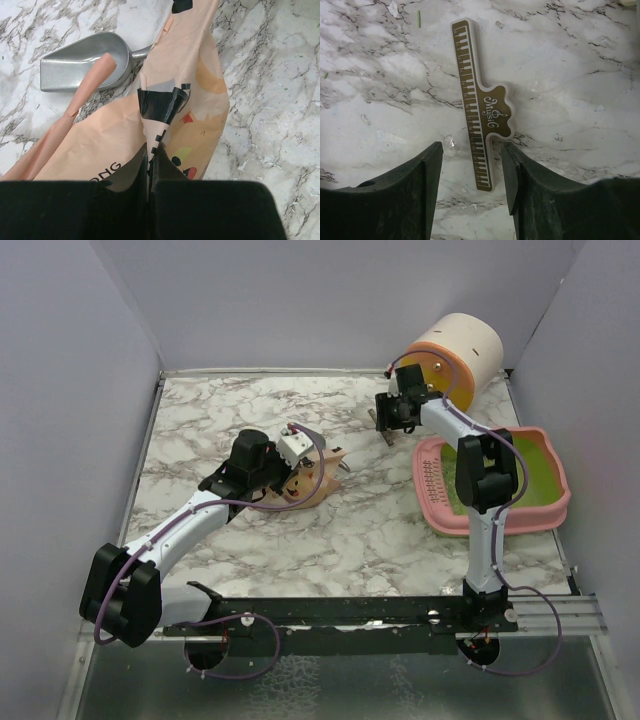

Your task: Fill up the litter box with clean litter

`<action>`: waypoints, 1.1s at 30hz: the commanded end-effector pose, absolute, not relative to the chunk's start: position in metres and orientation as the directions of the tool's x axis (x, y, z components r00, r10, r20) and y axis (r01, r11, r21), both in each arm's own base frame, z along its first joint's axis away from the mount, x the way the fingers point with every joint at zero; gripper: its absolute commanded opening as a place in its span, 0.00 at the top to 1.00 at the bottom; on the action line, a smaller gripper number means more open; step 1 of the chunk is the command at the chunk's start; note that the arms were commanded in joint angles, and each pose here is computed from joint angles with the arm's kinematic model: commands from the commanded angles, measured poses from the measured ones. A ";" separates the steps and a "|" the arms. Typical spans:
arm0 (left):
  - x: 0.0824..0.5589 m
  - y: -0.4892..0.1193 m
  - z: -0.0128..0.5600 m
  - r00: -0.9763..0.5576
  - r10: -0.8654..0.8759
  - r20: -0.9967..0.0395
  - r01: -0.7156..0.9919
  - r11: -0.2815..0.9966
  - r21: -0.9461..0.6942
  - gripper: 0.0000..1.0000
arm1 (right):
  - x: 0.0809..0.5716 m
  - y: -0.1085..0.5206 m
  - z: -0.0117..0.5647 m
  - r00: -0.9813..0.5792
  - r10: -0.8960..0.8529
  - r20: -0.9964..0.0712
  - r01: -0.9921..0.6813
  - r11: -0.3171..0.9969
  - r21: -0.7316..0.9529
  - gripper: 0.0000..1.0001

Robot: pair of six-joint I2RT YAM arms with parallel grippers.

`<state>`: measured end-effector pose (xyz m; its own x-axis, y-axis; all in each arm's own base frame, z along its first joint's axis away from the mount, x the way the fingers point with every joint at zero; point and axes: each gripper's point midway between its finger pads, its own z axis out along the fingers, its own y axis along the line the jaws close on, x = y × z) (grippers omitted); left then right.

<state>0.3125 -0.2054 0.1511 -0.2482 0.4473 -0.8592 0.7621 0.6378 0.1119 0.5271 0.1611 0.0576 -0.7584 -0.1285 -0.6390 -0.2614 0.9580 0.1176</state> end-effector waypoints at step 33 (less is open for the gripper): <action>0.323 -0.239 0.228 -0.006 0.298 -0.954 0.790 0.586 0.178 1.00 | 0.516 0.163 0.099 -0.661 -0.094 -0.745 -0.365 0.907 0.209 0.99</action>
<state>0.3083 -0.2126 0.1525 -0.2394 0.4390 -0.8660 0.7799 0.6182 0.0977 0.5386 0.1560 0.0540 -0.7056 -0.0946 -0.7023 -0.3010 0.9372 0.1761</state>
